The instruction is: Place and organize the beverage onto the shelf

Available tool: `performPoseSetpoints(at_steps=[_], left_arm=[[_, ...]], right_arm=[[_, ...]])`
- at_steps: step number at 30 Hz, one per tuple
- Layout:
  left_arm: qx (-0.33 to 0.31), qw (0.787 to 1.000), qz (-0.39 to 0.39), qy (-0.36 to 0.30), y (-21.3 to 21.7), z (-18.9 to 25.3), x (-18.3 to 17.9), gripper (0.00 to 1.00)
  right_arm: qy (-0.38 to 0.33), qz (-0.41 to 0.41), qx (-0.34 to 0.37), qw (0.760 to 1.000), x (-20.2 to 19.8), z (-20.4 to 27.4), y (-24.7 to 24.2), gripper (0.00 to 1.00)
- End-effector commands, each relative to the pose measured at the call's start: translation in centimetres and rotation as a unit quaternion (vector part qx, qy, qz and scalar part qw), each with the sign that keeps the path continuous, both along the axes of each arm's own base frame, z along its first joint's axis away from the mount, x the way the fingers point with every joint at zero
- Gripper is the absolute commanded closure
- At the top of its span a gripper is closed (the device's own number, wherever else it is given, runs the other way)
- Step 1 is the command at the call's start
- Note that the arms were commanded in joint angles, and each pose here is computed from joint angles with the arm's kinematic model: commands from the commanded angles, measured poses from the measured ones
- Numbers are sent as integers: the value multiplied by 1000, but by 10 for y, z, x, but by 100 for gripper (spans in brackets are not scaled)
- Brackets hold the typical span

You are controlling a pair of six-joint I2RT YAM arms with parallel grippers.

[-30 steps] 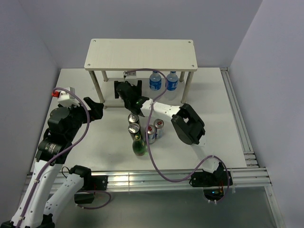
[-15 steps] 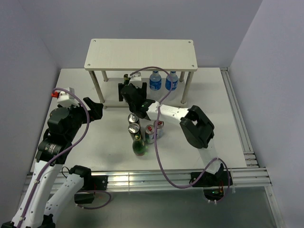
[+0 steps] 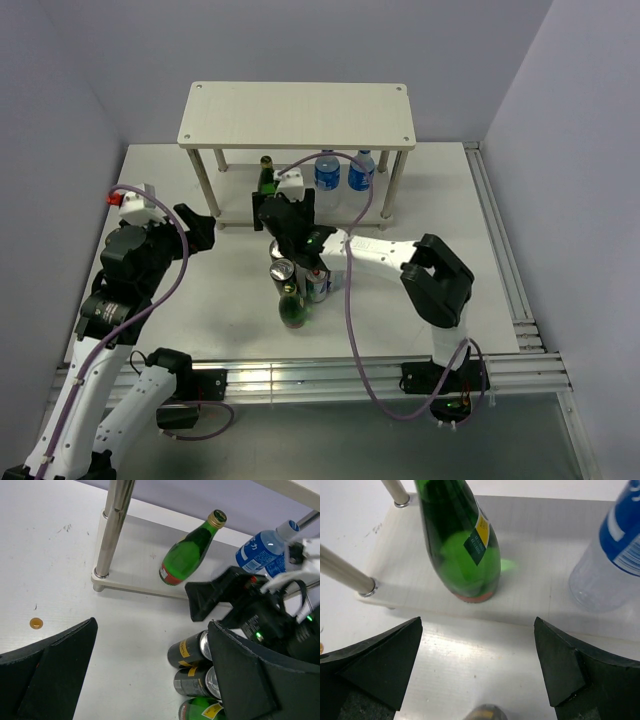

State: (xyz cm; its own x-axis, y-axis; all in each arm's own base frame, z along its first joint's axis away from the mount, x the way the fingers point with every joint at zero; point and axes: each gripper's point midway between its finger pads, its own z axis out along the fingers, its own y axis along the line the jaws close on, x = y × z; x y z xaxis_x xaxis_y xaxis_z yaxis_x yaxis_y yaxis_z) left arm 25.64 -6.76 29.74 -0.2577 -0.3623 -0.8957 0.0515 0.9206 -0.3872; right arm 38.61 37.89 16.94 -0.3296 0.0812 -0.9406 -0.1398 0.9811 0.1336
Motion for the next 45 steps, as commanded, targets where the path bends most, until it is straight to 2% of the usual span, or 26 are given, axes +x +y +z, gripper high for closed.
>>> performPoseSetpoints(at_steps=[1,5,11,12,14,15,17,18,19,20,21,22,23,24,25,26,27,29,30,31,32,33,34,37,41,45], left_arm=[[-15,999,30,-22,8,10,5,1],[-27,999,12,-41,2,17,1,1],[-21,996,-57,-58,-18,42,-11,1],[-24,994,-89,-57,-30,46,-16,1],[-31,992,-112,-40,-41,45,-18,1],[-36,991,-121,-34,-48,43,-21,1],[-51,990,-128,-16,-59,31,-23,1],[-56,991,-121,-16,-61,28,-21,1],[-59,991,-117,-7,-69,22,-23,1],[-56,992,-111,6,-73,12,-23,1],[-49,990,-132,22,-92,3,-30,1],[-43,995,-85,24,-86,-1,-25,1],[-39,996,-80,25,-93,-4,-28,1],[-37,993,-114,21,-116,-3,-48,1],[-44,993,-106,23,-121,-4,-55,1],[-32,998,-62,7,-114,-1,-55,1],[-21,994,-104,9,-136,-5,-79,1],[23,997,-68,12,-144,-16,-88,1],[38,995,-97,8,-161,-20,-110,1],[-3,997,-78,11,-171,-20,-119,1],[86,994,-69,-3,-164,-32,-126,1],[91,993,-82,-2,-167,-36,-143,1],[65,995,-77,9,-174,-40,-150,1],[75,993,-88,25,-190,-60,-165,1],[91,991,-84,50,-189,-103,-177,1],[36,995,-64,64,-175,-138,-175,1]], right_arm=[[-38,-16,43,998,-17,52,-8,0],[-53,-24,52,997,-46,70,-24,0],[-96,-37,93,990,-121,132,-75,0],[-93,-24,81,992,-140,126,-78,0],[-97,-24,111,989,-160,142,-98,0],[-91,-29,87,992,-167,131,-110,0],[-82,-26,124,989,-185,136,-123,0],[-74,-24,97,992,-191,123,-134,0],[-71,-32,119,990,-198,122,-138,0],[-68,-32,127,989,-203,122,-145,0],[-62,-31,103,992,-207,111,-155,0],[-54,-42,133,989,-210,109,-158,0],[-51,-40,137,988,-214,108,-163,0],[-49,-40,118,991,-216,100,-170,0],[-46,-38,119,991,-219,98,-172,0],[-41,-39,137,989,-222,97,-172,0],[-39,-39,122,991,-223,92,-177,0],[-35,-46,135,989,-225,89,-180,0],[-35,-44,120,991,-228,84,-184,0],[-34,-43,118,992,-229,82,-185,0],[-32,-47,126,990,-230,81,-184,0],[-31,-47,113,992,-231,77,-188,0],[-29,-52,124,990,-231,76,-189,0],[-22,-49,124,991,-235,69,-189,0],[-12,-44,117,992,-241,55,-191,0],[-1,-44,121,992,-246,43,-192,0]])
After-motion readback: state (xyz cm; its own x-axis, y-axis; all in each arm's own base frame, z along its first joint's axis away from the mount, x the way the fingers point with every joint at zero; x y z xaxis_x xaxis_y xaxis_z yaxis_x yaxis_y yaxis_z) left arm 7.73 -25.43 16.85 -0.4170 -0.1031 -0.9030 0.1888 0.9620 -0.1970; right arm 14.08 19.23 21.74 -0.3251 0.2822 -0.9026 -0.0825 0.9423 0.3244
